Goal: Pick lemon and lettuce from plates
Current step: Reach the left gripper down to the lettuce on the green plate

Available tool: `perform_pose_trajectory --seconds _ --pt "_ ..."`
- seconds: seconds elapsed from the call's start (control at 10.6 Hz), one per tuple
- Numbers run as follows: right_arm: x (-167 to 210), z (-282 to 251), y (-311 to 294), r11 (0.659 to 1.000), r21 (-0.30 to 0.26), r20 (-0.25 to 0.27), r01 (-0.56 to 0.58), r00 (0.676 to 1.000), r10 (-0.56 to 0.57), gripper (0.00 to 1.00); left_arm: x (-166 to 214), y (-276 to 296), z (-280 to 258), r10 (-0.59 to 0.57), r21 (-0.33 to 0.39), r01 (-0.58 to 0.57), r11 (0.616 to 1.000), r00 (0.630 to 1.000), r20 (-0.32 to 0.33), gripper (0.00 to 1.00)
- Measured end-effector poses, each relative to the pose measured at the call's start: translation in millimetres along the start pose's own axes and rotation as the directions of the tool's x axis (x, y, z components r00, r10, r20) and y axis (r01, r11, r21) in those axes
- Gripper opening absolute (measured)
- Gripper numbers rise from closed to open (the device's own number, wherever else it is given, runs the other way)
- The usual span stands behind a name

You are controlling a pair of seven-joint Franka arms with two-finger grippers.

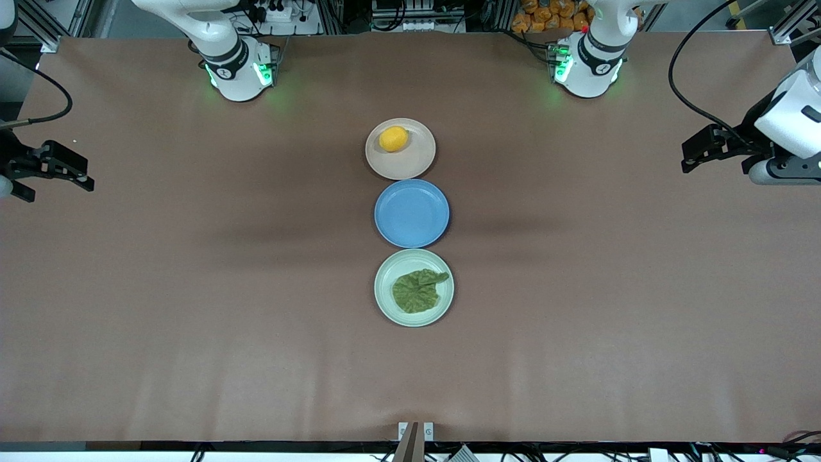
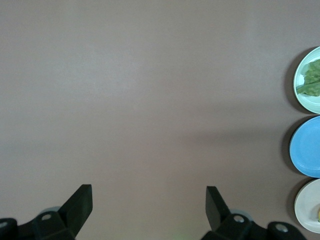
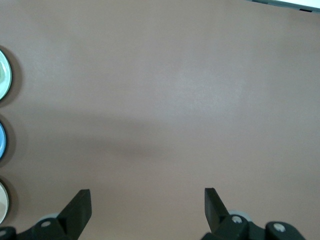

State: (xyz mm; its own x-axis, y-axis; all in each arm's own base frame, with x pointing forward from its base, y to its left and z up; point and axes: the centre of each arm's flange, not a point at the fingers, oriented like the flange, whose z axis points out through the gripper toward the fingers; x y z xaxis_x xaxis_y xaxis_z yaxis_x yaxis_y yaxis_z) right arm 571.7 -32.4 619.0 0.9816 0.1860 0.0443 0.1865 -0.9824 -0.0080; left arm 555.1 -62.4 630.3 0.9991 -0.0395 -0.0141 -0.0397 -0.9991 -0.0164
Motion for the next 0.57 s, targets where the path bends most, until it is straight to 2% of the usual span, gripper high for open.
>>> perform_pose_trajectory --seconds 0.57 --pt "0.1 0.3 0.0 1.0 0.0 0.001 0.0 1.0 0.0 1.0 8.7 7.9 17.4 0.024 -0.004 -0.023 1.0 0.999 0.031 1.0"
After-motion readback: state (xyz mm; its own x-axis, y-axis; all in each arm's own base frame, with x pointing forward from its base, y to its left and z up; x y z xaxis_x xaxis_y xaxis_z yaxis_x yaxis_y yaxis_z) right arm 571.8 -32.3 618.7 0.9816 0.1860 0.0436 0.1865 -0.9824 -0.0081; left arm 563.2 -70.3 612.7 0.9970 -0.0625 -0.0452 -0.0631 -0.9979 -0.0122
